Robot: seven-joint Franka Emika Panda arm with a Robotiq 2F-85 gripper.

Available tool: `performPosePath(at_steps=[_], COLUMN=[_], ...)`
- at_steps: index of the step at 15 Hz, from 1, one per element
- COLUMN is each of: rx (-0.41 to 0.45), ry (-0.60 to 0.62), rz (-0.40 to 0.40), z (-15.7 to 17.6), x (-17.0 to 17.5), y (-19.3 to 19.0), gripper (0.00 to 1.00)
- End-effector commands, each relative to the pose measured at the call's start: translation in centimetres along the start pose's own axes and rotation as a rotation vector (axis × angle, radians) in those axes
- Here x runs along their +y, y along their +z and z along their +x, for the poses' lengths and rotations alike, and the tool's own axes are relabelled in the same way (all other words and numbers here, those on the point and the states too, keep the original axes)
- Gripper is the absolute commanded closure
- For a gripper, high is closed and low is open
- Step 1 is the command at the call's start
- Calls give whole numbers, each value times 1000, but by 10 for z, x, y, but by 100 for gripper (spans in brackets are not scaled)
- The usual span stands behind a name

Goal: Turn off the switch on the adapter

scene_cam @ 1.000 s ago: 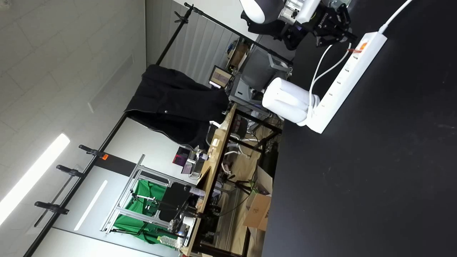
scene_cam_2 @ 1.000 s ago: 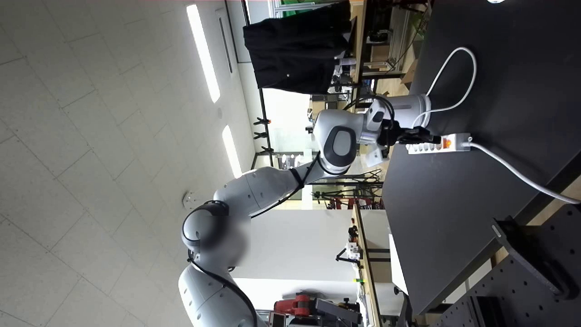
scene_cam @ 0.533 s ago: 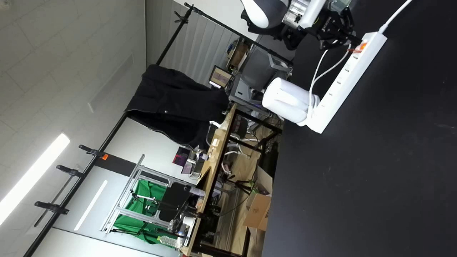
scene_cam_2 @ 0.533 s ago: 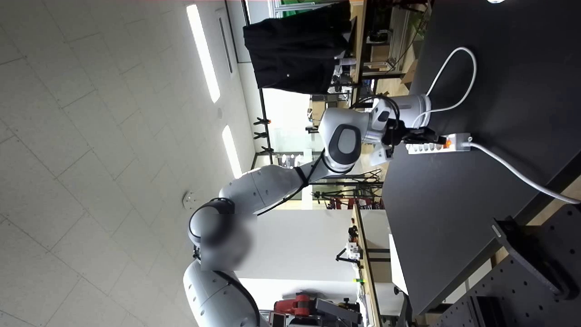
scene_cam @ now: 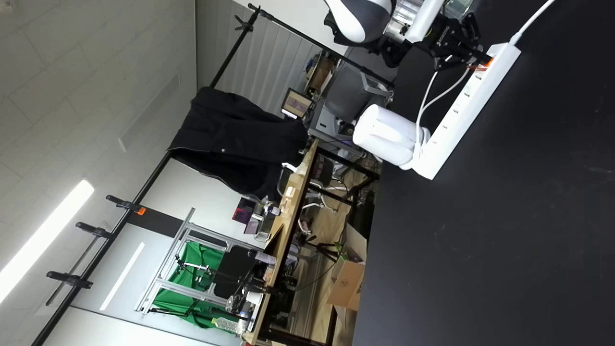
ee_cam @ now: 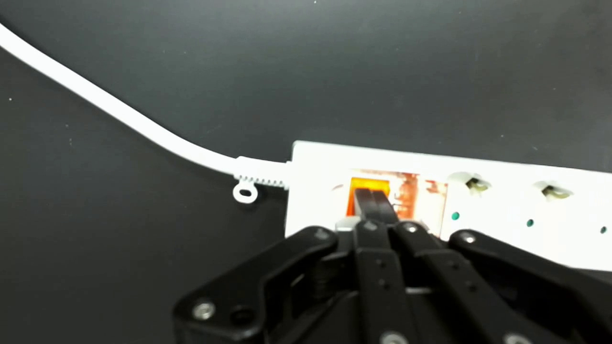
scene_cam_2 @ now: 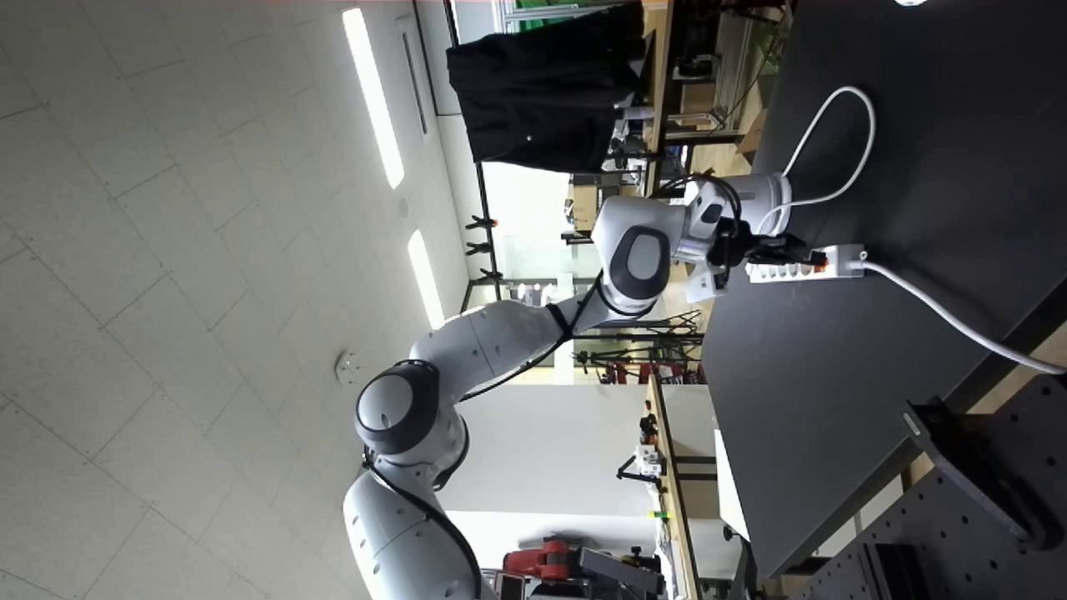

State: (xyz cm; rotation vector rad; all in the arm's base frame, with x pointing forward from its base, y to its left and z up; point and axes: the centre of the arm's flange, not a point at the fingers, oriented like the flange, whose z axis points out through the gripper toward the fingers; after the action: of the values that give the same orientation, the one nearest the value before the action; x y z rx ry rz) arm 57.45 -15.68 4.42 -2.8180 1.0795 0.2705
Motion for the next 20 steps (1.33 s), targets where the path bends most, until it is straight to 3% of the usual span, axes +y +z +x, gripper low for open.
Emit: performPosePath(at_steps=[1,11,20], rx=[5,45,265], ry=[41,17,-35], rz=[-17,-42,-49], z=[7,-18,-66], x=[-7,-12,-6], y=[1,15,23], gripper=[100,100,100])
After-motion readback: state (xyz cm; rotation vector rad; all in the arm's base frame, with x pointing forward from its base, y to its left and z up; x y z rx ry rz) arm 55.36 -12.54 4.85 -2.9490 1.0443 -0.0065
